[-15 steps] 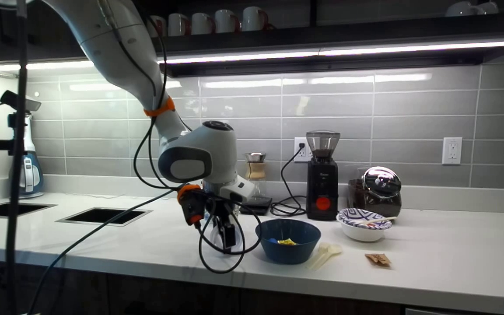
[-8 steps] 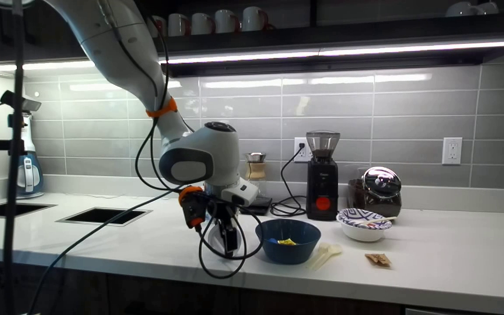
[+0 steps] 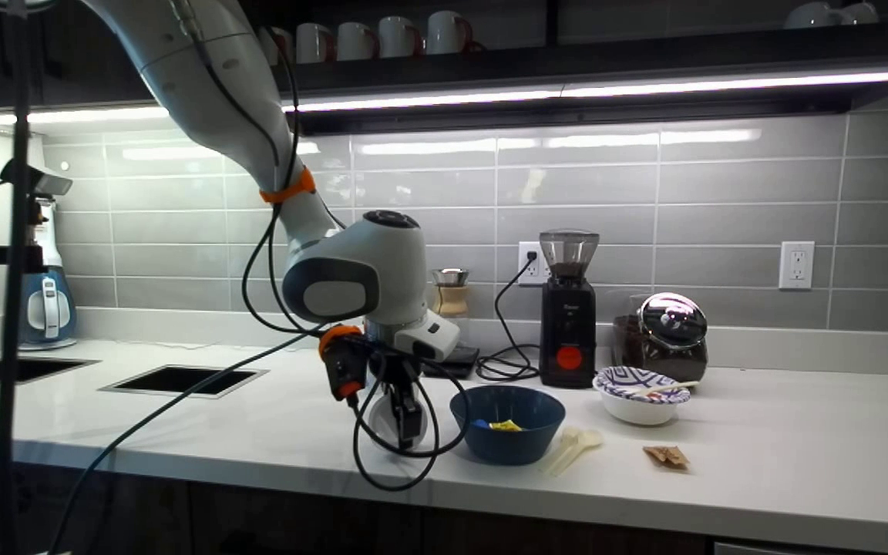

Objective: Turn the white lid on the counter

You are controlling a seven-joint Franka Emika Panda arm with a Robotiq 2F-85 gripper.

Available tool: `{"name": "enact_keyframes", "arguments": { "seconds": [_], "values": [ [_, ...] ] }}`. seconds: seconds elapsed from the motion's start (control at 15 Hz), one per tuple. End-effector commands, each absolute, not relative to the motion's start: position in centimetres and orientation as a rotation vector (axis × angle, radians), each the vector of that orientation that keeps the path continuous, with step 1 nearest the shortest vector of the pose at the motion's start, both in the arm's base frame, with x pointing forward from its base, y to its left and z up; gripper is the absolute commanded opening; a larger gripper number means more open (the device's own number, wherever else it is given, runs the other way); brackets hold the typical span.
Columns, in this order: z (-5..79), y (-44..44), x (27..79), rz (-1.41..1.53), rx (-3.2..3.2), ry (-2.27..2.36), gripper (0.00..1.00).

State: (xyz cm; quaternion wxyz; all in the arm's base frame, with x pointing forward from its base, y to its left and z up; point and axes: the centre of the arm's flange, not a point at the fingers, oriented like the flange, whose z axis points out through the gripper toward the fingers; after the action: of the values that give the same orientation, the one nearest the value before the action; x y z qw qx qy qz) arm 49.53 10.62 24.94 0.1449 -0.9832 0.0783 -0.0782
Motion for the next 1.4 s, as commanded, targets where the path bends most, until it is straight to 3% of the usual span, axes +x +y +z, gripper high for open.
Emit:
{"name": "enact_keyframes", "arguments": {
  "seconds": [0.0,0.27,0.67,0.8,0.93,1.07,1.2,1.27,1.33],
  "values": [
    [25.8,10.6,49.0,-0.236,-2.813,0.251,0.45],
    [26.3,11.1,48.9,-0.25,-2.799,0.248,0.42],
    [27.5,12.2,48.7,-0.265,-2.741,0.231,0.52],
    [27.9,12.7,48.6,-0.262,-2.711,0.235,0.45],
    [28.0,13.1,48.4,-0.256,-2.694,0.231,0.27],
    [28.0,13.3,48.3,-0.249,-2.686,0.228,0.23],
    [27.9,13.3,48.3,-0.249,-2.694,0.23,0.28],
    [28.0,13.3,48.3,-0.258,-2.712,0.23,0.36],
    [28.3,13.2,48.1,-0.252,-2.718,0.231,0.53]
  ]
}}
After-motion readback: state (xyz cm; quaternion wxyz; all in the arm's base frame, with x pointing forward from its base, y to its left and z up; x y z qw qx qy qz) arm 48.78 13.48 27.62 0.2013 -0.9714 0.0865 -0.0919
